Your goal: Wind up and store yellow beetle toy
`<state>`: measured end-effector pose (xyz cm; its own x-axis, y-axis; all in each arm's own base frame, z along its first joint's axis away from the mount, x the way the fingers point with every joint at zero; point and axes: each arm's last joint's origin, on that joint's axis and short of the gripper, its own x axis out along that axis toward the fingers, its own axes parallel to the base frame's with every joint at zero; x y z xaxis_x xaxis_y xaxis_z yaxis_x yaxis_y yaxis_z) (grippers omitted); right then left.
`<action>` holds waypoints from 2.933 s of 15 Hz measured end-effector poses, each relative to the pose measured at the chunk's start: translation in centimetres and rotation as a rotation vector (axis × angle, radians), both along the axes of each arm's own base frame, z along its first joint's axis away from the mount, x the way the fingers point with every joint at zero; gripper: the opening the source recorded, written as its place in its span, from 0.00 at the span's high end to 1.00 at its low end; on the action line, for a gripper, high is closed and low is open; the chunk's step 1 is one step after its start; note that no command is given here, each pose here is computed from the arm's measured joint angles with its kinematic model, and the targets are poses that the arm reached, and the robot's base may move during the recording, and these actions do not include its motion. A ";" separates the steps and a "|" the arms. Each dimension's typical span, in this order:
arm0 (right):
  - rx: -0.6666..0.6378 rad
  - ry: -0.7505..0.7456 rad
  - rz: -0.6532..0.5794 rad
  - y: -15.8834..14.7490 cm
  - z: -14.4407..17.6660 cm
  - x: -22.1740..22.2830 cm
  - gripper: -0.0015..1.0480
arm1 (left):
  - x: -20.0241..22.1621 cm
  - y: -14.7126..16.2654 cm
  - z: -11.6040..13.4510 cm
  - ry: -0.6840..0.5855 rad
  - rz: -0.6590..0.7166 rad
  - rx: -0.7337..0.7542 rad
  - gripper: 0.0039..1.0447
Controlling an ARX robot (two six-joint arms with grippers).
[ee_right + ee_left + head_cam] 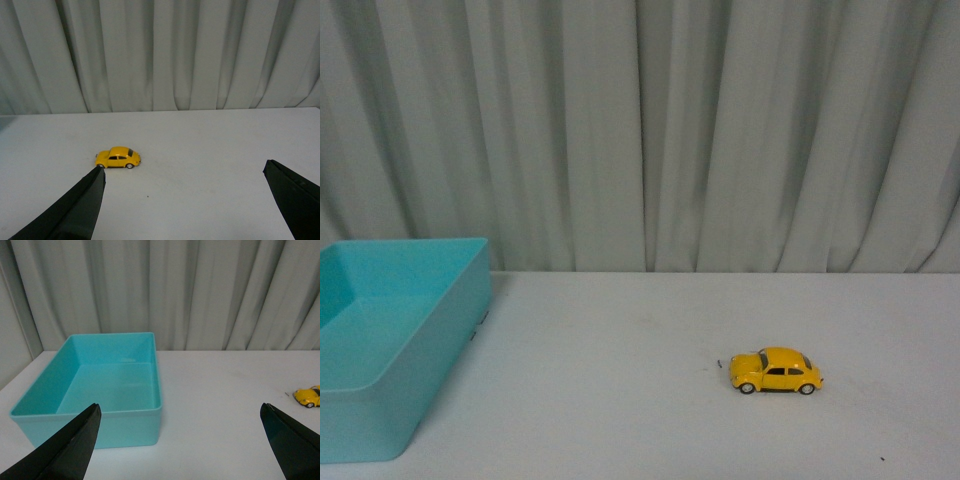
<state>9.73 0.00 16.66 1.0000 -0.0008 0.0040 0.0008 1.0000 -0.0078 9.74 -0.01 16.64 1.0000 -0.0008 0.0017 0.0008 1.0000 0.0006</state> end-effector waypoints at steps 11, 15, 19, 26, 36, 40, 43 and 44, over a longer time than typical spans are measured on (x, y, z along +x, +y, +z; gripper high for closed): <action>0.000 0.000 0.000 0.0 0.0 0.0 0.06 | 0.0 0.0 0.0 0.000 0.000 0.000 0.06; 0.000 -0.002 0.000 0.0 0.0 0.0 0.06 | 0.0 0.0 0.0 -0.001 0.000 0.000 0.06; 0.000 0.003 0.000 0.0 0.0 0.0 0.06 | 0.0 0.0 0.0 0.000 0.000 0.000 0.06; 0.000 0.000 0.000 0.0 0.0 0.0 0.06 | 0.0 0.0 0.0 0.000 0.000 0.000 0.06; 0.043 0.047 0.028 0.0 -0.2 0.0 0.06 | 0.0 0.0 0.0 0.000 0.000 0.000 0.06; 0.265 0.025 0.035 -4.3 1.4 4.8 0.06 | 0.0 0.0 0.0 0.000 0.000 0.000 0.06; 0.200 -0.075 0.096 -8.1 3.2 13.7 0.06 | 0.0 0.0 0.0 0.000 0.000 0.000 0.06; 0.194 -0.016 0.172 -8.1 2.2 17.4 0.06 | 0.0 0.0 0.0 0.000 0.000 0.000 0.06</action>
